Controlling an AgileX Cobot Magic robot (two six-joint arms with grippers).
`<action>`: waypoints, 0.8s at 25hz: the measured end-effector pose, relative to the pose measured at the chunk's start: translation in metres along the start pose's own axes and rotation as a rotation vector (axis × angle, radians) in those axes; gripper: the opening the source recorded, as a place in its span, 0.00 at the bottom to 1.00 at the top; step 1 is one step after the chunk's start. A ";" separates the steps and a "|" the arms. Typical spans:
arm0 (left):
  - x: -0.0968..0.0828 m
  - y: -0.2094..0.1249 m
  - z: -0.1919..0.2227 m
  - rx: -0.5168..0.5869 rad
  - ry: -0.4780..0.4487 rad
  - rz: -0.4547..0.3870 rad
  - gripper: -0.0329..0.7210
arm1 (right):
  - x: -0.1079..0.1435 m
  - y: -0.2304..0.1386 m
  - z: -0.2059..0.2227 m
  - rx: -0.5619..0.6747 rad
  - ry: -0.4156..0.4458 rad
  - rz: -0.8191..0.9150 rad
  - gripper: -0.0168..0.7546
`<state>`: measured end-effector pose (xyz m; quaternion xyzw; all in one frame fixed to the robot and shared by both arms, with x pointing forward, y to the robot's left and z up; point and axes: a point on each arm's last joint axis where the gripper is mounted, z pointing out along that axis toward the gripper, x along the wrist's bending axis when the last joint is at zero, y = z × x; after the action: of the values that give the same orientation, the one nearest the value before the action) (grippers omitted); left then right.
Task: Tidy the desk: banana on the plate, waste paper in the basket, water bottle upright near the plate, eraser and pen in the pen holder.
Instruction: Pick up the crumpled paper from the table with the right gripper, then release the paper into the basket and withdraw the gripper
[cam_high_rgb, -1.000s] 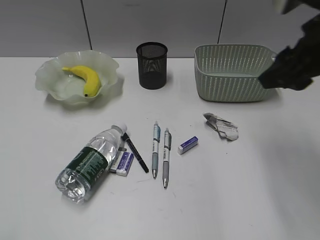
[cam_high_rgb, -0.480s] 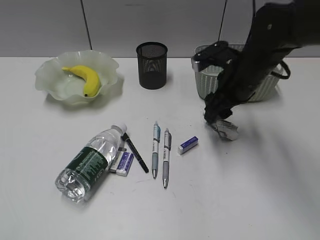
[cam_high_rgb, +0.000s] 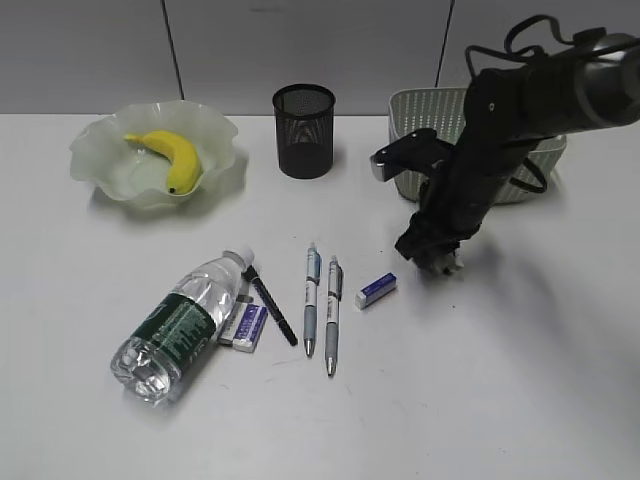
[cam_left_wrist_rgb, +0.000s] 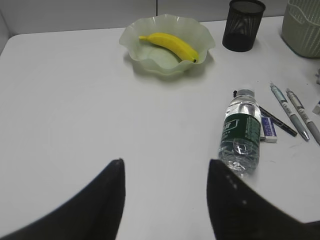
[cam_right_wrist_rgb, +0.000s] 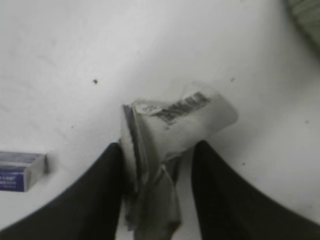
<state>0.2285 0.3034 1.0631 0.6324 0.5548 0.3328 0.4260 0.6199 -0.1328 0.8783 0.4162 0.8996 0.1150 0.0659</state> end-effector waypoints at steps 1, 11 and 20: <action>0.000 0.000 0.000 0.000 0.000 0.000 0.57 | 0.000 0.000 -0.002 0.003 0.003 0.001 0.21; 0.000 0.000 0.000 0.000 0.000 0.000 0.57 | 0.011 0.019 -0.094 -0.201 -0.009 -0.026 0.08; 0.000 0.000 0.000 0.000 0.000 0.000 0.57 | -0.045 0.031 -0.155 -0.601 -0.207 0.182 0.08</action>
<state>0.2285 0.3034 1.0631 0.6324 0.5548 0.3328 0.4260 0.6390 -0.1713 1.0369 0.4661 0.7731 0.3379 0.2662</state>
